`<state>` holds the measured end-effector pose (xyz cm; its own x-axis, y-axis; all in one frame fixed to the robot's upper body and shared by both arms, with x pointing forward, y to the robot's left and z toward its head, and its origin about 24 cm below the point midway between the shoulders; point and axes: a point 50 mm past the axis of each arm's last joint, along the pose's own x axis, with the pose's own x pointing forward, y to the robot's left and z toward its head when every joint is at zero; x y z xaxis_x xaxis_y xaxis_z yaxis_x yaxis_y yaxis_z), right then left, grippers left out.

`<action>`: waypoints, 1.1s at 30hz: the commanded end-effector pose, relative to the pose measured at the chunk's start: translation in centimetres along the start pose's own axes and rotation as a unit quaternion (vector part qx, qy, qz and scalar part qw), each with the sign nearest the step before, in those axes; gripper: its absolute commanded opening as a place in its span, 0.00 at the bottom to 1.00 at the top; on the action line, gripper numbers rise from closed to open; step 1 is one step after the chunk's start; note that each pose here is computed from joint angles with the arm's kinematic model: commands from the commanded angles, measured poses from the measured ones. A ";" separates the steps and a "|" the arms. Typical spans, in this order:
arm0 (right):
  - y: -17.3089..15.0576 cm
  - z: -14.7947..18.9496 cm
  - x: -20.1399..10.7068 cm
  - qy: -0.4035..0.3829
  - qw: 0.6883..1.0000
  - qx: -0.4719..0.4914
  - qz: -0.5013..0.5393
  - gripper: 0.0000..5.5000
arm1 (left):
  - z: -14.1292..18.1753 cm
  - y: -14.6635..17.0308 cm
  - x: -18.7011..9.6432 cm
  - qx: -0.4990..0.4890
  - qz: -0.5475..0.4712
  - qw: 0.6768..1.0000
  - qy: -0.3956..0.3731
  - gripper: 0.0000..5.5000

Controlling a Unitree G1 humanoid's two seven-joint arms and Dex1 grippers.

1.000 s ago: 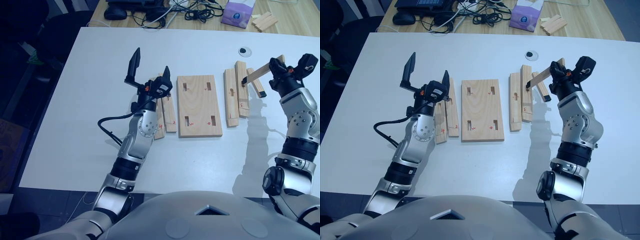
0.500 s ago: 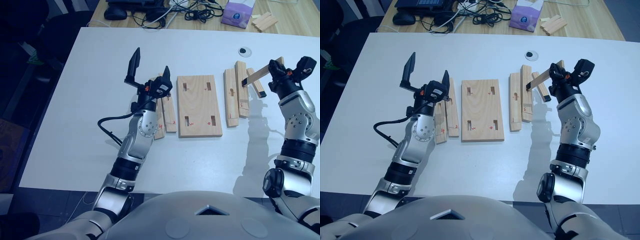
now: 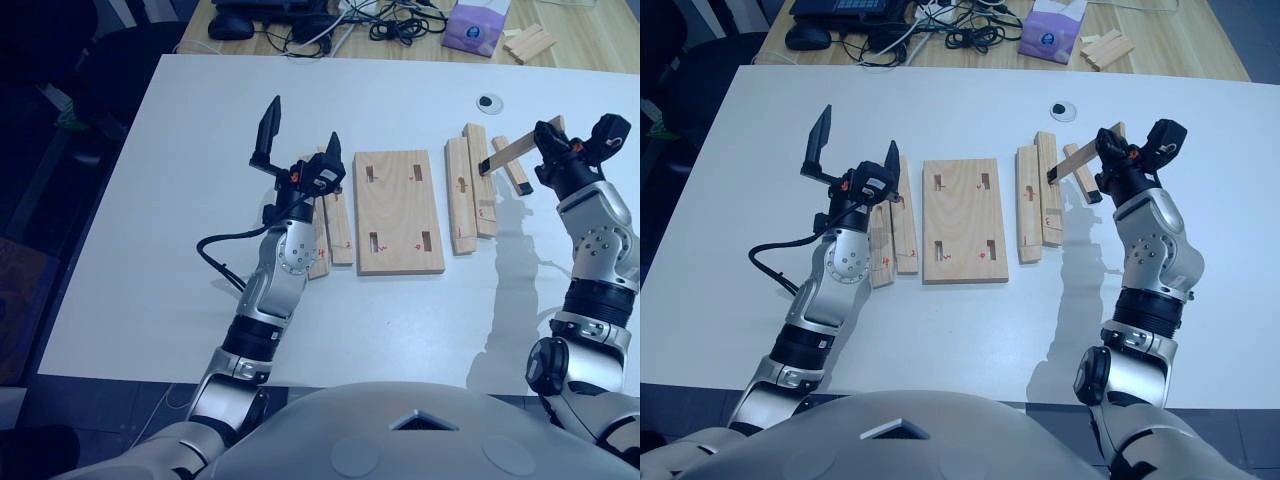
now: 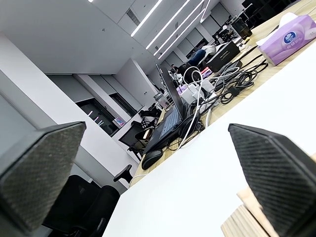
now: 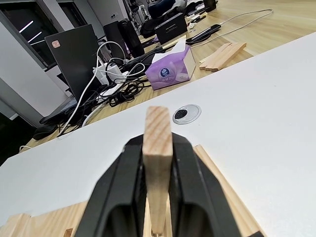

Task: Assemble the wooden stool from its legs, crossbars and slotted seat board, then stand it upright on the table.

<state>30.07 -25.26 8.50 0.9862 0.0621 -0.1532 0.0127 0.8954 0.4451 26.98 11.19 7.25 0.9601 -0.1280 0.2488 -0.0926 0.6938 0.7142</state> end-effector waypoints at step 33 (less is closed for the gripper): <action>1.9 -0.6 -0.1 0.053 0.988 -0.145 -0.002 0.07 | -0.2 0.1 0.1 0.003 0.004 1.000 0.003 0.98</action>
<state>30.18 -23.58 9.30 0.9725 0.1003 -0.2104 -0.0518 0.9731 0.2243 26.99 11.25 7.24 0.9604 -0.1228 0.2501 -0.0970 0.6941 0.7133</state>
